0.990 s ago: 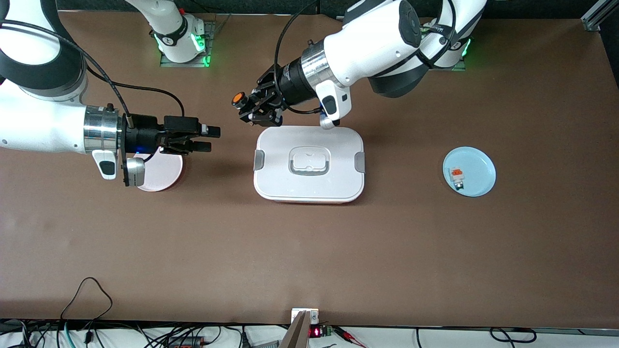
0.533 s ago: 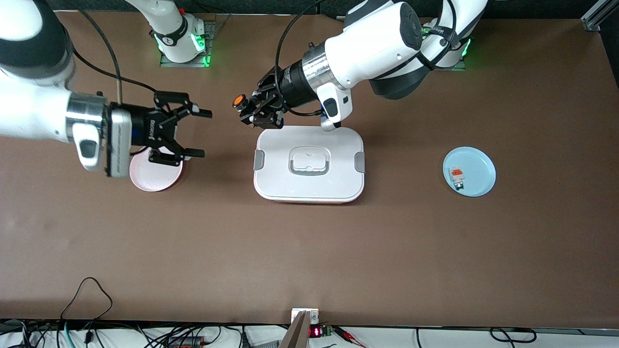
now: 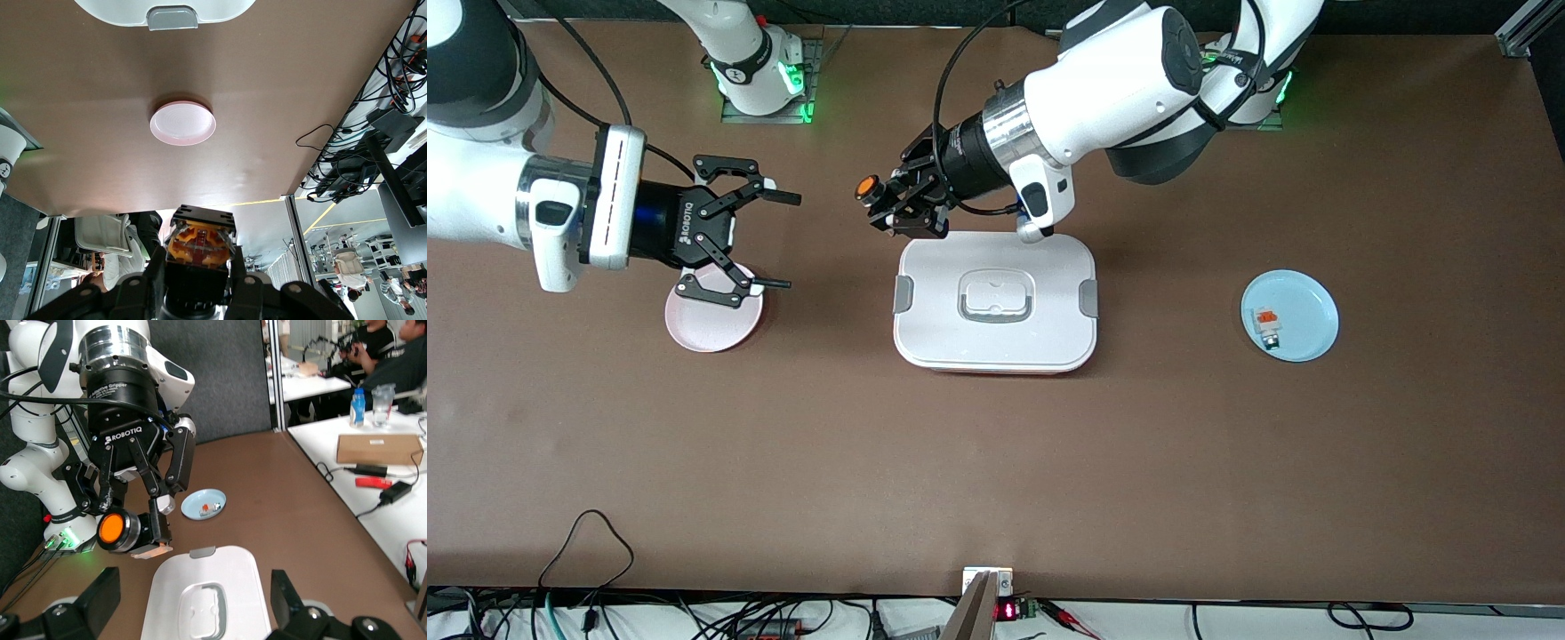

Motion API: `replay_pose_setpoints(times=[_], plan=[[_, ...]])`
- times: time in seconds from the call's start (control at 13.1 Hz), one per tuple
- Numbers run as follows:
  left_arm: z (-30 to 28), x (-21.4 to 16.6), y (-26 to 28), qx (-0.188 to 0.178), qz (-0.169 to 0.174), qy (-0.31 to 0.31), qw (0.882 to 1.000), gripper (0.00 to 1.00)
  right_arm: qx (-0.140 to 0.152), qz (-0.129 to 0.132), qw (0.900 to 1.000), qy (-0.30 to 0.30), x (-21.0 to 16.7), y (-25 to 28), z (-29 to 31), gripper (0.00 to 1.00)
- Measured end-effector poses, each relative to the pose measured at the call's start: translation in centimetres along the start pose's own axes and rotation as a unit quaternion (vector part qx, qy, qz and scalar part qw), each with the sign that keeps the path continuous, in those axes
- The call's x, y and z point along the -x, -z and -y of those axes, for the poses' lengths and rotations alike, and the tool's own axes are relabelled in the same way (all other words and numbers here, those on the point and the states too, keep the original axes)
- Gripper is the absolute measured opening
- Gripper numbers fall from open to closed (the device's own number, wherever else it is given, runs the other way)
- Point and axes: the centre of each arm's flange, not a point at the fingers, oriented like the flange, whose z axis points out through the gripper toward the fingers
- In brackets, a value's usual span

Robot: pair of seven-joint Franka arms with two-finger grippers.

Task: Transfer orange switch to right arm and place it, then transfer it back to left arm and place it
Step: 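Open the right gripper and move it toward the held switch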

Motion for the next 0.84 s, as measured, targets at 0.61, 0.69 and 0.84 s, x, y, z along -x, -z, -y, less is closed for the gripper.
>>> replay_pose_setpoints(times=[0.61,0.69,0.84], plan=[[-0.1,-0.1,0.0,0.000,-0.001,0.001,1.000,0.41,-0.008,-0.083,0.996,0.025,4.6,-2.7,-0.5,1.00],[0.0,-0.1,-0.1,0.000,-0.001,0.001,1.000,0.41,-0.010,-0.092,0.995,0.025,5.2,-3.2,-0.5,1.00],[-0.1,-0.1,-0.1,0.000,-0.001,0.001,1.000,0.41,-0.017,-0.098,0.995,0.024,5.7,-4.3,-0.2,1.00]])
